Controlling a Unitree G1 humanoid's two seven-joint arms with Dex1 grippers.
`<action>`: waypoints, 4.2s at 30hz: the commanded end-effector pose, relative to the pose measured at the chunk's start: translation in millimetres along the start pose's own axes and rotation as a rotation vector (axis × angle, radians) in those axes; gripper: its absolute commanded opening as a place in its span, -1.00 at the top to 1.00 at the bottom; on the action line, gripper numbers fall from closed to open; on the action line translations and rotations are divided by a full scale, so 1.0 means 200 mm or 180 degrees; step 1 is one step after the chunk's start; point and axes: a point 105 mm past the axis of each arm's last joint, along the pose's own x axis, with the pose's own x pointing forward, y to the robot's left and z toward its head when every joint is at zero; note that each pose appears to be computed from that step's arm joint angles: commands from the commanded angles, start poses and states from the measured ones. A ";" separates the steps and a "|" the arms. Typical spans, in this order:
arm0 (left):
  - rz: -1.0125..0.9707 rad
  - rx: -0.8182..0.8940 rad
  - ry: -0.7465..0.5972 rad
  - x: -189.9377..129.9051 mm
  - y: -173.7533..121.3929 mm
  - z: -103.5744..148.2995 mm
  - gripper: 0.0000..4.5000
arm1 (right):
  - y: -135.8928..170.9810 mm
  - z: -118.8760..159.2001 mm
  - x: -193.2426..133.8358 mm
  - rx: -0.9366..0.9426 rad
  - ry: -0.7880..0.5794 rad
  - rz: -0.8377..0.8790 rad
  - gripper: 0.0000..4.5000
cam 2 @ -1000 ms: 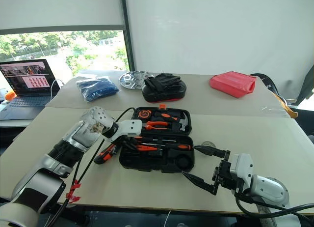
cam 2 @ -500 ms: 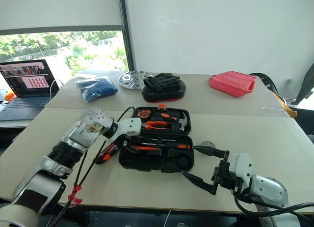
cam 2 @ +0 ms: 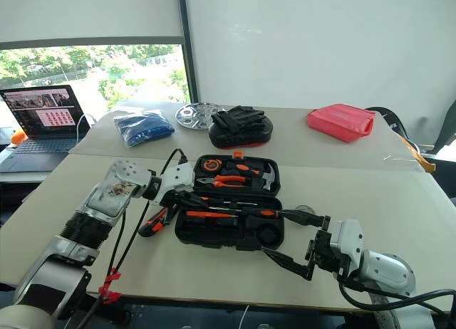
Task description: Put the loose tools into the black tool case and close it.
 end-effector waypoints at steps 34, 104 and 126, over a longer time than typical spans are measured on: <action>0.0147 -0.0216 -0.0343 0.00 -0.02 0.04 0.97 | 0.01 0.02 -0.01 -0.0034 -0.0049 -0.0022 -1.00; 0.1863 -0.1503 -0.0363 -0.74 -0.30 -0.48 -1.00 | -0.07 0.08 -0.04 -0.0160 -0.0222 0.0192 -1.00; 0.1722 -0.1780 0.0447 -0.31 -0.08 -0.52 0.01 | -0.08 0.08 0.02 -0.0160 -0.0174 0.0157 -1.00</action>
